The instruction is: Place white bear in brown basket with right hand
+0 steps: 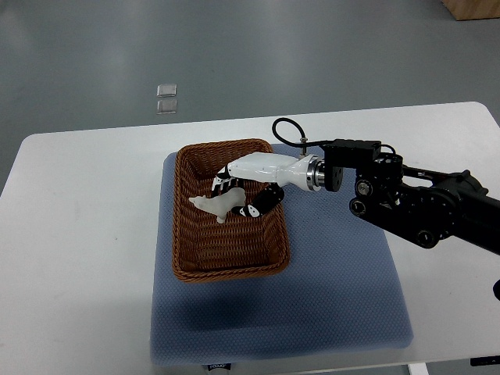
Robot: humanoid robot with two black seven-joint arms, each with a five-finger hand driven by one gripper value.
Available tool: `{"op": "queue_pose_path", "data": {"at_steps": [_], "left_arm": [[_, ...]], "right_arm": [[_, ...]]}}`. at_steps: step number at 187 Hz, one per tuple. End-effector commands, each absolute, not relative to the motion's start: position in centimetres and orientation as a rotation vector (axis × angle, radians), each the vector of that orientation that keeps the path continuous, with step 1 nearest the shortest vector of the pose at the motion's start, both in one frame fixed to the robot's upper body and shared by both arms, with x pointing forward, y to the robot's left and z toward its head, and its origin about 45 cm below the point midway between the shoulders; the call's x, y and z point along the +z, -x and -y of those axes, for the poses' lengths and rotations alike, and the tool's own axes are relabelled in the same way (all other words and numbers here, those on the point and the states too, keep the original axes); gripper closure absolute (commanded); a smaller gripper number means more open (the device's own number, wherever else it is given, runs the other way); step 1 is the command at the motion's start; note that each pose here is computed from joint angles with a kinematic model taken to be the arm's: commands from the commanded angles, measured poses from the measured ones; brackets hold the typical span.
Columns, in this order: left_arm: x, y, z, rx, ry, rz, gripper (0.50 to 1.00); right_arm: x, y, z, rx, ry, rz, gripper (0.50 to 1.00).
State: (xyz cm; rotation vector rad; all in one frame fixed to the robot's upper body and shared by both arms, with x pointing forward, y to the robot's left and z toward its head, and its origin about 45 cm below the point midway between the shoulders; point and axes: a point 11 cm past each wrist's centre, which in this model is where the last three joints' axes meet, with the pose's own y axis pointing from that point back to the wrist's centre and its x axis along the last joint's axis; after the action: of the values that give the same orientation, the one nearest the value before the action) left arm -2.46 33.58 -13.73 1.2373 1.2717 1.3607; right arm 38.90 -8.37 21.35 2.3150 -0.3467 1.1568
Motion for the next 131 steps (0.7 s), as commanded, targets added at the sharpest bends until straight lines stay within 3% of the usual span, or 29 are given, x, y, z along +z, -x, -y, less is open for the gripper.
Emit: {"op": "queue_pose_path", "data": {"at_steps": [1,15,30,95,131], "left_arm": [[-13.7,2.5,-33.6,1.361,-1.237,-1.273,0.500],[-13.7,2.5,-33.6,1.360,-1.238,-1.272,0.500],[-13.7,2.5,-33.6,1.361,-1.237,-1.273,0.500],[-13.7,2.5,-33.6,1.361,-1.237,-1.273,0.500],[-13.7,2.5,-33.6,1.361,-1.237,-1.273,0.500]], "right_arm": [[21.5,-39.1,8.6,1.150,-2.319,0.369,0.742],[21.7,-39.3,8.7,1.154,-2.320,0.389,0.677],[21.5,-39.3,9.2,1.143,-2.320,0.411,0.644],[24.3,-41.7,12.8,0.978,-2.444,0.762,0.642],[26.8,-43.5,16.9,0.780,-2.557,1.104,0.642]]}}
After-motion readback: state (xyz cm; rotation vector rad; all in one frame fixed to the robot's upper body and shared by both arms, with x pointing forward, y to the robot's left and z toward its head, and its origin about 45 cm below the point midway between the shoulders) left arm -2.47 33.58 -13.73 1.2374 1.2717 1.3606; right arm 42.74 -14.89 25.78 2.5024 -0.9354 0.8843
